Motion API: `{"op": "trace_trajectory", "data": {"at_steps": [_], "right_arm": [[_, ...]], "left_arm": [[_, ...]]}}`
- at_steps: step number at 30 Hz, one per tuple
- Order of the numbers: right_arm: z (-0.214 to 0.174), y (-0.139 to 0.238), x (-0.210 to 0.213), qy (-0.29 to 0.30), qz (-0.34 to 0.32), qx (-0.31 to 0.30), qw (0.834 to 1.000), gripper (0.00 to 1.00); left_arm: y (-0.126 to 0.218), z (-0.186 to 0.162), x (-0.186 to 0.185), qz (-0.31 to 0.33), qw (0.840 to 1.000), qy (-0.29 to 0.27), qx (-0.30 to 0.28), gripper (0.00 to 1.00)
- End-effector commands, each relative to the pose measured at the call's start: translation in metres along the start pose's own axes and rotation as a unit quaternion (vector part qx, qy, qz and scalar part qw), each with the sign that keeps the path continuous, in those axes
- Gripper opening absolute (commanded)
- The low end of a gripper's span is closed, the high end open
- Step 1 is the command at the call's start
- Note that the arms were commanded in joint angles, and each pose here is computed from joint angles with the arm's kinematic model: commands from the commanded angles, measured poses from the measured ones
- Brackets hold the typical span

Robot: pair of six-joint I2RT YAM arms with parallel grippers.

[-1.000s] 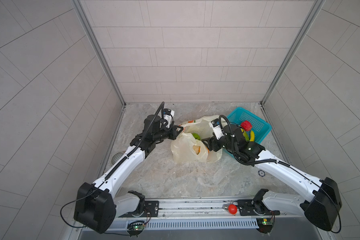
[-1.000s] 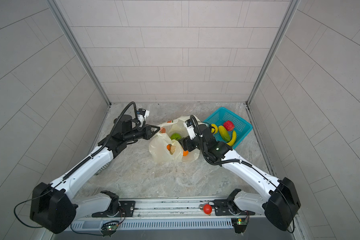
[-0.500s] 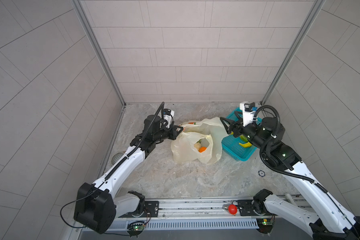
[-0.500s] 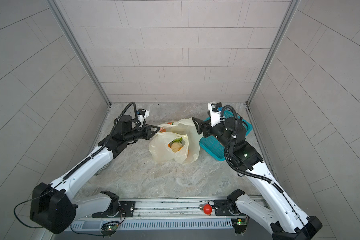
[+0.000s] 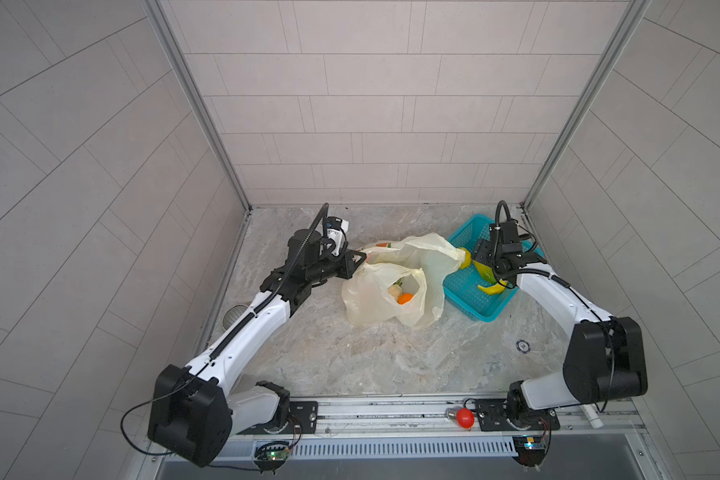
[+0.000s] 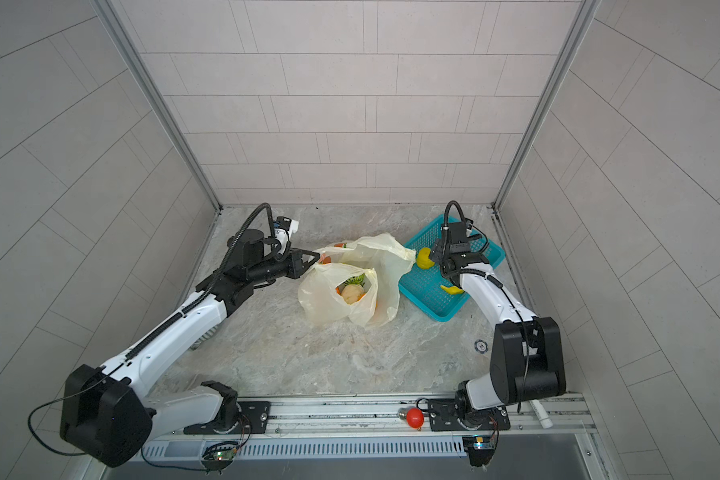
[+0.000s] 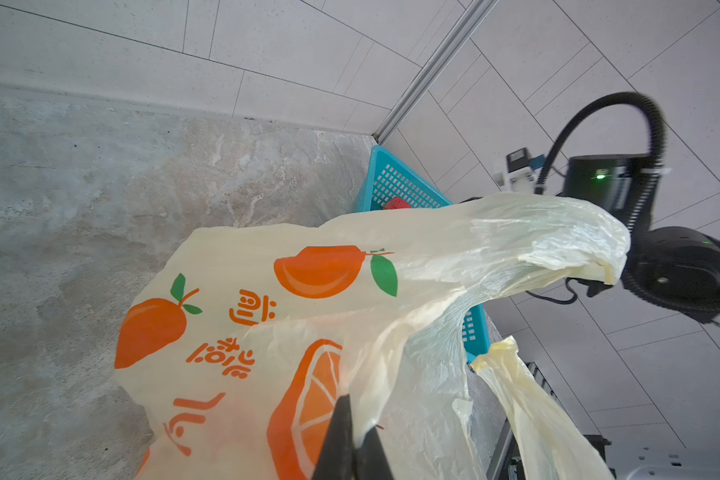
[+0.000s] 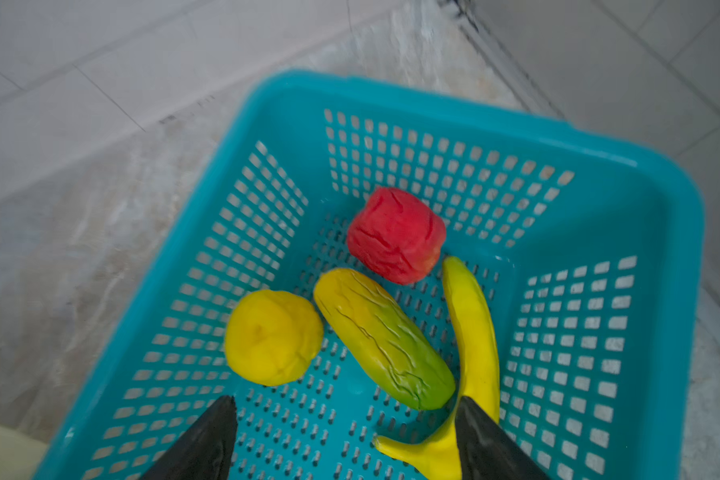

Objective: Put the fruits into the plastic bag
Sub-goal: 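Withdraw the right gripper from the bag and move it over the basket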

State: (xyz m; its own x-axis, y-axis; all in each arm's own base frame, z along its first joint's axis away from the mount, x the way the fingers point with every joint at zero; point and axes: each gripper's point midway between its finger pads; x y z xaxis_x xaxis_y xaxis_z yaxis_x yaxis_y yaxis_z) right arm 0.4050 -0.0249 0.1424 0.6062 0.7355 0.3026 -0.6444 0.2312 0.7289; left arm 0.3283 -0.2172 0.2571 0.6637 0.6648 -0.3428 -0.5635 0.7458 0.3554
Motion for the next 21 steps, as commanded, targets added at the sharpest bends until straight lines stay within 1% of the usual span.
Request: {"op": "trace_trajectory", "data": {"at_steps": [1,5,7,10,12,19,21], "right_arm": [[0.004,-0.011,-0.008,-0.040,-0.017,0.008,0.999,0.79],[-0.003,-0.037,-0.016,-0.045,-0.038,0.037,0.998,0.79],[-0.009,-0.051,-0.018,-0.048,-0.043,0.063,0.996,0.78],[-0.021,-0.067,-0.011,-0.023,-0.037,0.109,0.993,0.77],[-0.026,-0.075,-0.009,-0.010,-0.035,0.124,0.992,0.77],[-0.024,-0.091,-0.011,0.049,-0.054,0.133,0.988,0.78],[-0.027,-0.094,-0.014,0.052,-0.058,0.143,0.987,0.78]], "left_arm": [[0.000,0.002,-0.001,-0.001,1.000,-0.012,-0.009,0.00],[0.000,0.003,-0.003,-0.005,1.000,-0.014,-0.011,0.00],[0.000,0.003,-0.003,-0.005,1.000,-0.014,-0.012,0.00],[0.001,0.004,-0.004,-0.006,1.000,-0.015,-0.013,0.00],[0.001,0.002,-0.003,-0.005,1.000,-0.014,-0.011,0.00],[-0.002,0.000,-0.001,-0.004,1.000,-0.008,-0.007,0.00],[-0.002,0.001,-0.001,-0.003,1.000,-0.009,-0.008,0.00]]}}
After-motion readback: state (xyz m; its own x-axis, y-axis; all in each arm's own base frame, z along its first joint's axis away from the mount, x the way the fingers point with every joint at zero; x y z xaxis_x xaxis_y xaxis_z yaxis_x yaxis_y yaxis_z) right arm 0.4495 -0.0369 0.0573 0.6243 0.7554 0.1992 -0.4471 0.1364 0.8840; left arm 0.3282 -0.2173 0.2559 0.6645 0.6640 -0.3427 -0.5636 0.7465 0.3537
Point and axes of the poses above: each gripper's point midway between its finger pads, its own y axis back along the fingers, its own x axis along the line the jaws close on, z = x × y, and after that the axes turned 14 degrees about -y, right-handed
